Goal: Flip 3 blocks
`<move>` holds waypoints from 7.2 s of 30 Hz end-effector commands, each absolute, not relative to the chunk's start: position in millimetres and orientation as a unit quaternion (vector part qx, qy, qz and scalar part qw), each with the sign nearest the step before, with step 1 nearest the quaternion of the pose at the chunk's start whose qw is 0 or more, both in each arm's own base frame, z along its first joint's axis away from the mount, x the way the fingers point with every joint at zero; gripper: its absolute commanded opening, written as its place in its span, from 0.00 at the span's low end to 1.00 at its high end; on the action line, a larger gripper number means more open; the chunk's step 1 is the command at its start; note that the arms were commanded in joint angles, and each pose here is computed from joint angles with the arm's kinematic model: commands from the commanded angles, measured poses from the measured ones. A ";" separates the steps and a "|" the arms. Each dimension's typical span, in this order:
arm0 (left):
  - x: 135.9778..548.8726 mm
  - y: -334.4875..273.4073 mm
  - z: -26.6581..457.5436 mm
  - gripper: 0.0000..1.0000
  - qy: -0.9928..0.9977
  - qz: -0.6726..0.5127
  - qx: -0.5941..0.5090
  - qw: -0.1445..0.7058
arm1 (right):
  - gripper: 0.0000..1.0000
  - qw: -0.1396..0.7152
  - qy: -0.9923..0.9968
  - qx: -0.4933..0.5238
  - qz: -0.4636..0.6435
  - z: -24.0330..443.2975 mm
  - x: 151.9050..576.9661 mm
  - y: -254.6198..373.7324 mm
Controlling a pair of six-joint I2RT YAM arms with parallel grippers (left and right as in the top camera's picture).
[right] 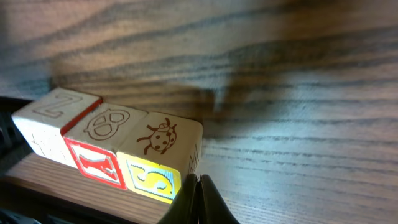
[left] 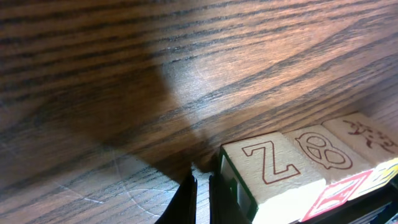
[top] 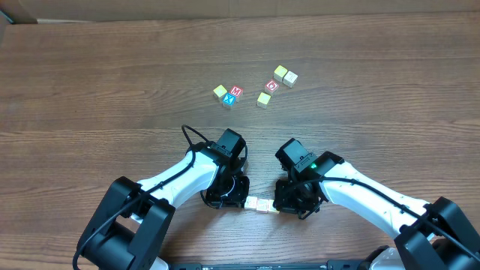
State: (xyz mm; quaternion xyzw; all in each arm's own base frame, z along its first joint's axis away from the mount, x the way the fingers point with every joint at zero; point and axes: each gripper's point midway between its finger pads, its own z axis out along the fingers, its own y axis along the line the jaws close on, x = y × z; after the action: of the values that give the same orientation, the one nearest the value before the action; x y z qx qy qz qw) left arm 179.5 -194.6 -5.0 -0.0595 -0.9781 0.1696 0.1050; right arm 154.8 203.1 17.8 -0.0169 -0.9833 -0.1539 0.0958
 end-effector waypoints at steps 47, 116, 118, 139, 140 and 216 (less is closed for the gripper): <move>194.8 -171.7 -29.1 0.04 -0.989 0.095 -0.101 0.057 | 0.04 0.092 -0.971 -0.077 -0.206 29.3 150.8 255.3; 199.0 -161.6 -31.2 0.04 -0.973 0.070 -0.218 0.038 | 0.04 0.091 -0.962 -0.191 -0.170 7.4 138.4 249.5; 199.8 -162.2 -31.3 0.04 -0.972 0.071 -0.222 0.036 | 0.04 0.090 -0.963 -0.189 -0.172 7.6 136.9 252.2; 212.6 -170.6 -31.0 0.04 -0.963 0.082 -0.257 0.004 | 0.04 0.087 -0.962 -0.192 -0.174 8.1 130.3 260.9; 212.6 -170.6 -31.0 0.04 -0.962 0.082 -0.259 0.003 | 0.04 0.088 -0.962 -0.191 -0.174 8.1 128.2 262.3; 213.0 -201.5 -28.5 0.04 -0.921 0.106 -0.373 -0.037 | 0.04 0.063 -0.961 -0.194 -0.186 9.9 112.8 286.3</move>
State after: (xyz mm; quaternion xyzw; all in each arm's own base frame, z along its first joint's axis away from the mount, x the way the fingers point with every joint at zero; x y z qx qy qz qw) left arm 240.5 -208.3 -3.8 -0.3544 -0.9245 0.1077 -0.0904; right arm 107.4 284.8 9.1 -0.1883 -0.9613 -0.1845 0.0801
